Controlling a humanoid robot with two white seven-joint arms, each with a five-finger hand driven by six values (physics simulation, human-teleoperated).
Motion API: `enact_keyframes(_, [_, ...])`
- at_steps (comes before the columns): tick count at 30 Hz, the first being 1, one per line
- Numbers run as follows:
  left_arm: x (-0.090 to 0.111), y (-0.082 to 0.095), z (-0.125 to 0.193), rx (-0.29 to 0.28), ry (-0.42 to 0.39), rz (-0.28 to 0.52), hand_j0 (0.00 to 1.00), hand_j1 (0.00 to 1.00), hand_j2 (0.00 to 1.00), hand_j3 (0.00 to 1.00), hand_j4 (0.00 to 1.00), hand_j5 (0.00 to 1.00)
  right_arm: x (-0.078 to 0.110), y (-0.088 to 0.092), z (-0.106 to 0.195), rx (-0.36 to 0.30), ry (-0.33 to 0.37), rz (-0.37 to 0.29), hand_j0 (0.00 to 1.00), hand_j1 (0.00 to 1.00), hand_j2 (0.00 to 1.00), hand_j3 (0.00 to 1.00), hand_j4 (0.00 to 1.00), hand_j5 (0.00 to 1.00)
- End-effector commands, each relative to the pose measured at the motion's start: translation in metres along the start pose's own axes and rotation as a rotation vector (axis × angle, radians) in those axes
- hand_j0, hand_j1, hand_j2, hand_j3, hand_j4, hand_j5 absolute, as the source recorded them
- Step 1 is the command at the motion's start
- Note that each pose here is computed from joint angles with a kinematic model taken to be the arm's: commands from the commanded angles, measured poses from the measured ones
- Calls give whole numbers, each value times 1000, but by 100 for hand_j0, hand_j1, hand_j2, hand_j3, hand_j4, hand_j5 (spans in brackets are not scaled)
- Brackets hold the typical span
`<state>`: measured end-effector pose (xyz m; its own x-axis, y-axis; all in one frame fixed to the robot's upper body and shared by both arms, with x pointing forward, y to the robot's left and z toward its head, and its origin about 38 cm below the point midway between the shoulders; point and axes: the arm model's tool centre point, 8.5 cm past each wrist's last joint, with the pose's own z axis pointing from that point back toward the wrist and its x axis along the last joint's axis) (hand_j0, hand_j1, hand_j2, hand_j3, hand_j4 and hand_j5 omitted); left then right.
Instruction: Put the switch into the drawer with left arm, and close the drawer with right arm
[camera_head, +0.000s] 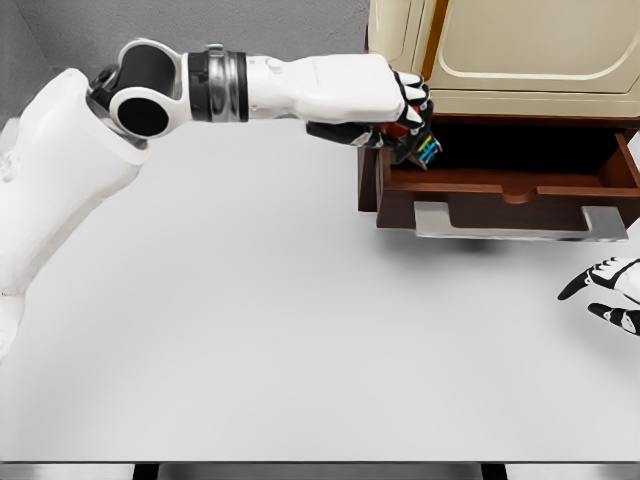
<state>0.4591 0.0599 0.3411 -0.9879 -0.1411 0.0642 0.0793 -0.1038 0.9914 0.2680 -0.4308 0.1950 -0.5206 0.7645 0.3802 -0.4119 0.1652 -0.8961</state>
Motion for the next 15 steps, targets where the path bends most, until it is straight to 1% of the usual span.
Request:
enact_keyframes(1, [0, -2, -19, 25, -22, 47, 30, 30, 30, 30, 30, 30, 0, 0, 0, -3, -2, -6, 57, 57, 57, 57, 57, 57])
enact_keyframes(3, [1, -3, -22, 31, -31, 53, 30, 30, 30, 30, 30, 30, 1, 2, -1, 0, -5, -10, 57, 57, 57, 57, 57, 57])
enact_keyframes(7, [1, -14, -28, 32, -35, 88, 30, 30, 30, 30, 30, 30, 1, 2, -1, 3, -6, -10, 57, 57, 57, 57, 57, 57])
enact_keyframes(8, [-5, -23, -28, 29, -21, 121, 30, 30, 30, 30, 30, 30, 1, 1, -2, 1, -6, -9, 57, 57, 57, 57, 57, 57])
enact_keyframes(9, [-11, -29, -29, 35, -13, 158, 30, 30, 30, 30, 30, 30, 1, 1, -2, -1, -7, -9, 57, 57, 57, 57, 57, 57])
enact_keyframes(10, [-16, -32, -29, 33, 1, 175, 30, 30, 30, 30, 30, 30, 1, 1, -2, -1, -7, -9, 57, 57, 57, 57, 57, 57])
enact_keyframes(15, [-17, -29, -29, 47, -4, 185, 30, 30, 30, 30, 30, 30, 1, 1, -2, 1, -6, -9, 57, 57, 57, 57, 57, 57])
